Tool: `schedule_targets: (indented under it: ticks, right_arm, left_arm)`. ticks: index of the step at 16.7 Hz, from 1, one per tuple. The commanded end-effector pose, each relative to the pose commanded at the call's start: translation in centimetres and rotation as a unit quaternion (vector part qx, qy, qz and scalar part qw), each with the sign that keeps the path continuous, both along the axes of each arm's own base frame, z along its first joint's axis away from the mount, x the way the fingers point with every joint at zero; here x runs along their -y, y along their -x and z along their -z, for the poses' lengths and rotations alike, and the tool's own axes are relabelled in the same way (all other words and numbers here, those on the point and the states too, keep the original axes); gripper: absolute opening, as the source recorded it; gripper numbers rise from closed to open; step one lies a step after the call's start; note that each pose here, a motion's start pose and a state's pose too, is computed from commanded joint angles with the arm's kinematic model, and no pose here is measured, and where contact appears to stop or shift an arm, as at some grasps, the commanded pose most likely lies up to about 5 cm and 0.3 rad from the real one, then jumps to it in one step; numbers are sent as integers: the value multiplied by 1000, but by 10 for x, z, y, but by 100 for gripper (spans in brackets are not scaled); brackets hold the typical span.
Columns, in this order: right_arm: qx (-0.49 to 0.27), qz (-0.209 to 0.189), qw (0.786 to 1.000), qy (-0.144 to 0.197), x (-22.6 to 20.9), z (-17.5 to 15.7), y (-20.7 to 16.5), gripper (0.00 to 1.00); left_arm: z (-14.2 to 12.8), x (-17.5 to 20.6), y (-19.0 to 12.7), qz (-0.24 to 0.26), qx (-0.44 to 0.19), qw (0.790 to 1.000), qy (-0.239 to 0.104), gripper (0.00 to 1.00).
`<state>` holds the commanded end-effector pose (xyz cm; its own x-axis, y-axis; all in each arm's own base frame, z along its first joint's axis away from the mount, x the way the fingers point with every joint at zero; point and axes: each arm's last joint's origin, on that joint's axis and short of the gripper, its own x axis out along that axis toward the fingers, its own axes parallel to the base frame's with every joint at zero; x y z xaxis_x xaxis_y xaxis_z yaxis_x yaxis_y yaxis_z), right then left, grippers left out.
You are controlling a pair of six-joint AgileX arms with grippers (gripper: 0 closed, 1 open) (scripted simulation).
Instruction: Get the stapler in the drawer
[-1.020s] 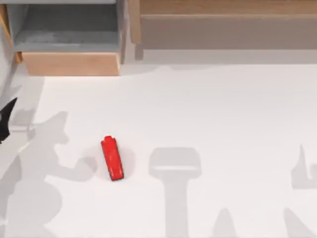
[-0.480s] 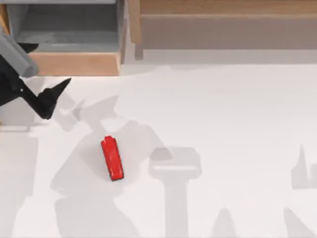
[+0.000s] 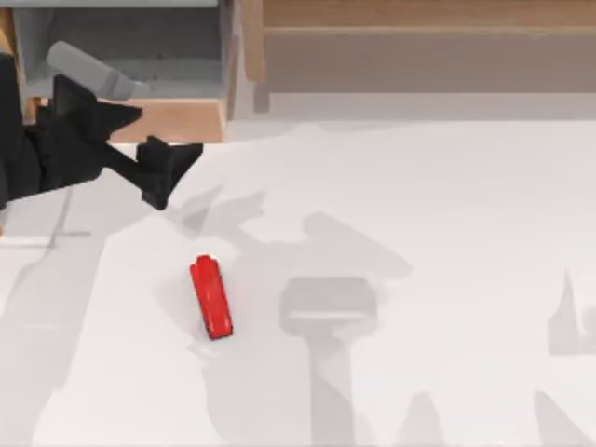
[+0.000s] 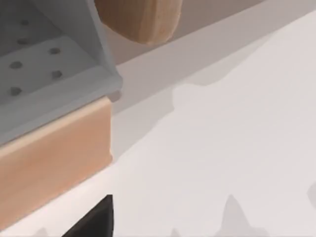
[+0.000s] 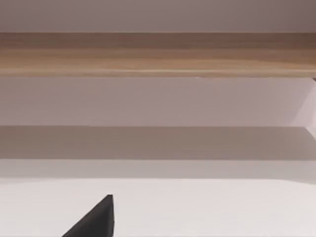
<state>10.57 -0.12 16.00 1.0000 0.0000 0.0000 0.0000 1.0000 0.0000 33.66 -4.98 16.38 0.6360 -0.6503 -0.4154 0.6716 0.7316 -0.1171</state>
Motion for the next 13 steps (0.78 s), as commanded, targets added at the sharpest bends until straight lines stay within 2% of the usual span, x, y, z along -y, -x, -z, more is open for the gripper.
schedule_targets:
  ticks: [4,7,9,13]
  right_arm:
    - [0,0,1000,0,0,0,0,100]
    - [0,0,1000,0,0,0,0,100]
    - [0,0,1000,0,0,0,0,100]
    - [0,0,1000,0,0,0,0,100]
  left_arm:
    - [-8,37,6,8,-98,995,33,100]
    - [-10,62,13,5,-175,984,41,100]
    - [-10,75,17,-8,-225,973,40,100]
    - [-10,89,22,-65,-314,947,34,100]
